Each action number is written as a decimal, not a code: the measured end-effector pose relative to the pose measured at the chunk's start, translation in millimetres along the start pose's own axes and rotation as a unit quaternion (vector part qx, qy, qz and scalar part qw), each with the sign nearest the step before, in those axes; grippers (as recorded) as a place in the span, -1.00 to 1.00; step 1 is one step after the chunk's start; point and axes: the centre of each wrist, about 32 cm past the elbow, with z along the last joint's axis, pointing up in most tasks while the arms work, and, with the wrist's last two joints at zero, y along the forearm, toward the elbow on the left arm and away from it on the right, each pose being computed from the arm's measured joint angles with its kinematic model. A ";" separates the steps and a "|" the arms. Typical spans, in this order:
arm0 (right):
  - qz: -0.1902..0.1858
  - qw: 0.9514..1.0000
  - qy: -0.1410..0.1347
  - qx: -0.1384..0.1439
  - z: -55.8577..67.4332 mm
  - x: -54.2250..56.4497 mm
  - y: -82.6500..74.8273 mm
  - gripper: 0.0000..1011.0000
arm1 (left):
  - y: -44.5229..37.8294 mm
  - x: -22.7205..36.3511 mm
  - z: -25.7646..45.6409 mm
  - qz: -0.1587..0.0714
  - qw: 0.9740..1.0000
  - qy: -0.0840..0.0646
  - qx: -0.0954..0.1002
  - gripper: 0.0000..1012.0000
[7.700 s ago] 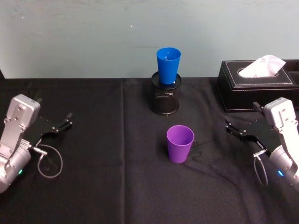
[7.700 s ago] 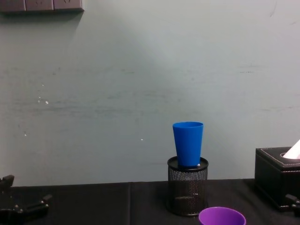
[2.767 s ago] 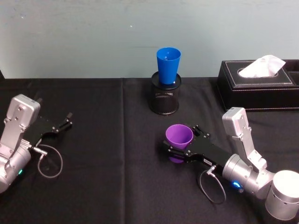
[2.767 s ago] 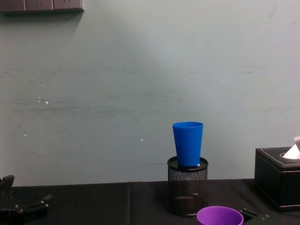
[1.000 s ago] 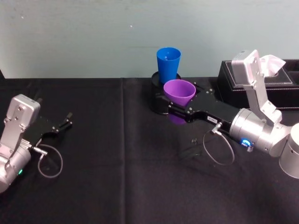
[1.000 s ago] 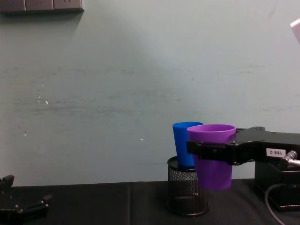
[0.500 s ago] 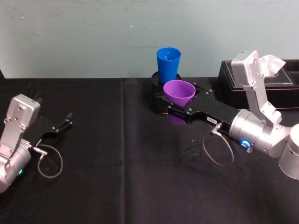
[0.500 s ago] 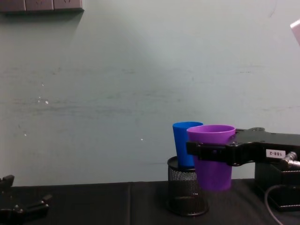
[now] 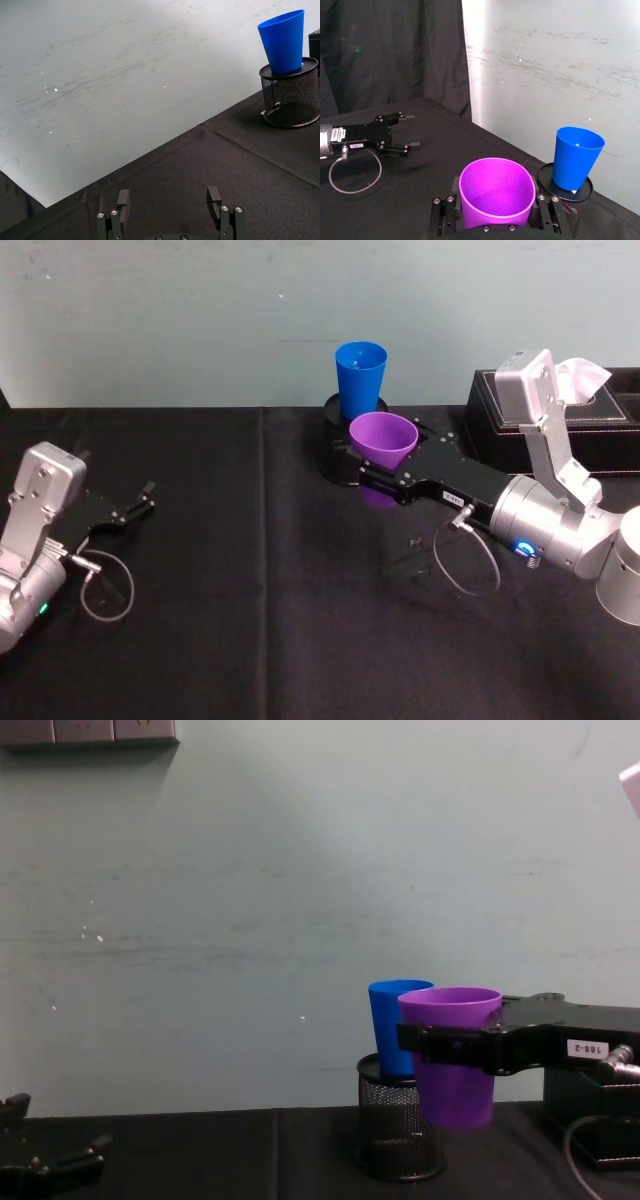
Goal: Pick up one cup with a gripper and tap it against the other cup.
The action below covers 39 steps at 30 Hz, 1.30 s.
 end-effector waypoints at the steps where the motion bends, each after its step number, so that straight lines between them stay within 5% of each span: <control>1: 0.000 1.000 0.000 0.000 0.0 0.0 0.0 0.47 | 0.0 0.0 0.0 0.000 1.000 0.000 0.000 0.98; 39: 0.001 1.000 0.000 0.000 -0.1 -0.1 0.0 0.47 | 0.0 0.0 0.0 0.000 1.000 0.000 0.000 0.98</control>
